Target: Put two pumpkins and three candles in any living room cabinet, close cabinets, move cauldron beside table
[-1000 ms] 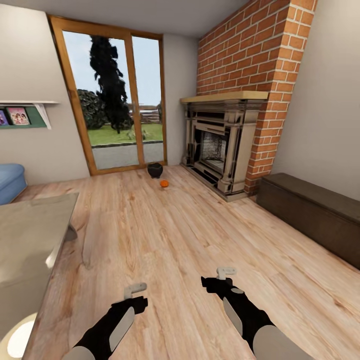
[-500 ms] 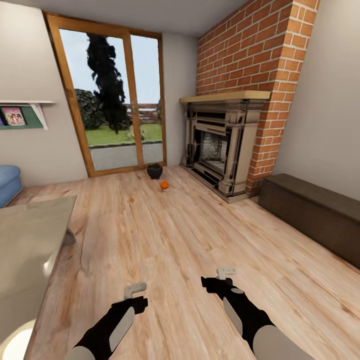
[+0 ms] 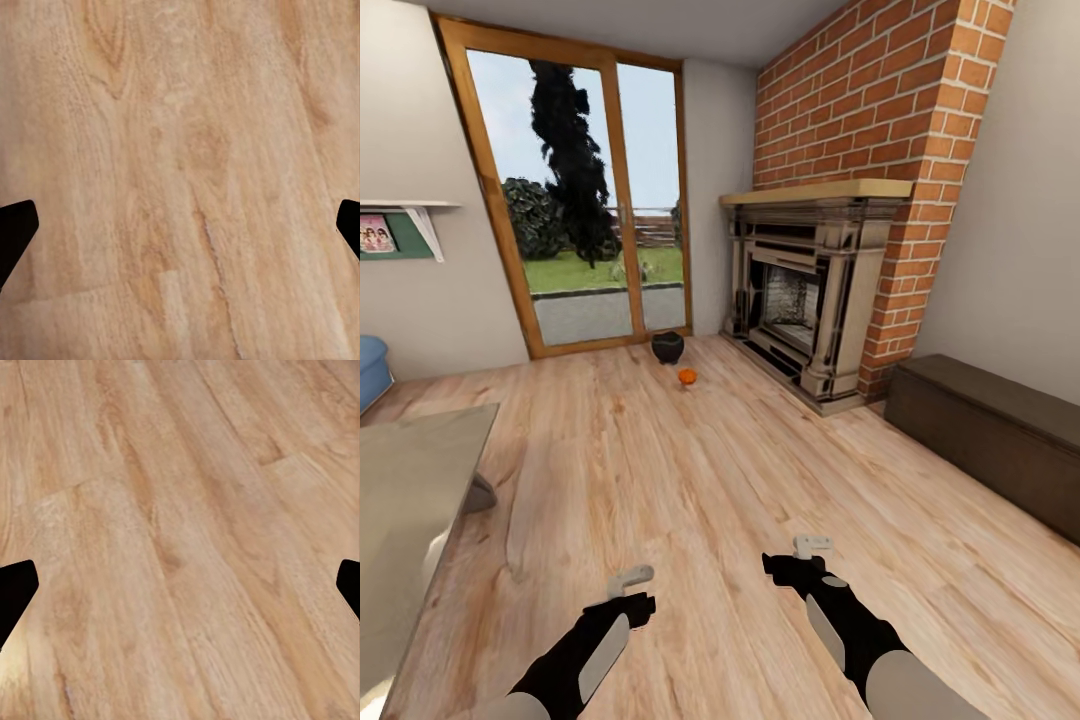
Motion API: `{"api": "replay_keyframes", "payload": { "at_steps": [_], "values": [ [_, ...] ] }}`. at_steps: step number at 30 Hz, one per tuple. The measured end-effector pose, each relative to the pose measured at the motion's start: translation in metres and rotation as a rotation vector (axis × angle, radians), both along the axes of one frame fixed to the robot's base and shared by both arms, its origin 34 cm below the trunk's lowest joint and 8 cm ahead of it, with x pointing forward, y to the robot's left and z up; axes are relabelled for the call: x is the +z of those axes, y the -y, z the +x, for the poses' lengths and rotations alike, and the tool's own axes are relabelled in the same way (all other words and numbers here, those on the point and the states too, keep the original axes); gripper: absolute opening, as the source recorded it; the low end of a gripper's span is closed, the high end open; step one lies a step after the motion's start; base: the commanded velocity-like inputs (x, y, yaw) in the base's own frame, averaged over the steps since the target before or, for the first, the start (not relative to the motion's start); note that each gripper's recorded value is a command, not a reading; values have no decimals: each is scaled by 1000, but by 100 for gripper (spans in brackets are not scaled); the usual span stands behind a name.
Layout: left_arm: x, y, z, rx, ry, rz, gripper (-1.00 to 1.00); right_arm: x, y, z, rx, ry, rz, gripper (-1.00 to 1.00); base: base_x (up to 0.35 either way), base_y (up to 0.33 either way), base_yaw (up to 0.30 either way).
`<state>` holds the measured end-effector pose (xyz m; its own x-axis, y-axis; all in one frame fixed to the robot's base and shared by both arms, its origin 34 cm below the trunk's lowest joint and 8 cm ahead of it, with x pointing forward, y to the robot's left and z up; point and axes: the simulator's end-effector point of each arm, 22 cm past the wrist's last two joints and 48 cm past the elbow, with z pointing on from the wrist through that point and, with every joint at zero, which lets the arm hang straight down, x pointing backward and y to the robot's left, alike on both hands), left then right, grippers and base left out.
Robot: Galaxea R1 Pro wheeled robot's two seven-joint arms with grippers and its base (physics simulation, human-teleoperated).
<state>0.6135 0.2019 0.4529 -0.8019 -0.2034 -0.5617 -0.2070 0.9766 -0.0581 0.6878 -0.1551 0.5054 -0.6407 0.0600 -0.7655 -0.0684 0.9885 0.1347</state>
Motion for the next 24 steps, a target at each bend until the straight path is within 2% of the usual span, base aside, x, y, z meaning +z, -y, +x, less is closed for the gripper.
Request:
{"api": "replay_keyframes", "payload": {
  "at_steps": [18,24],
  "values": [
    [0,0,0,0,0,0,100,0,0,0,0,-1,0,100,342,0,0],
    [0,0,0,0,0,0,100,0,0,0,0,-1,0,100,342,20,-86]
  ]
}}
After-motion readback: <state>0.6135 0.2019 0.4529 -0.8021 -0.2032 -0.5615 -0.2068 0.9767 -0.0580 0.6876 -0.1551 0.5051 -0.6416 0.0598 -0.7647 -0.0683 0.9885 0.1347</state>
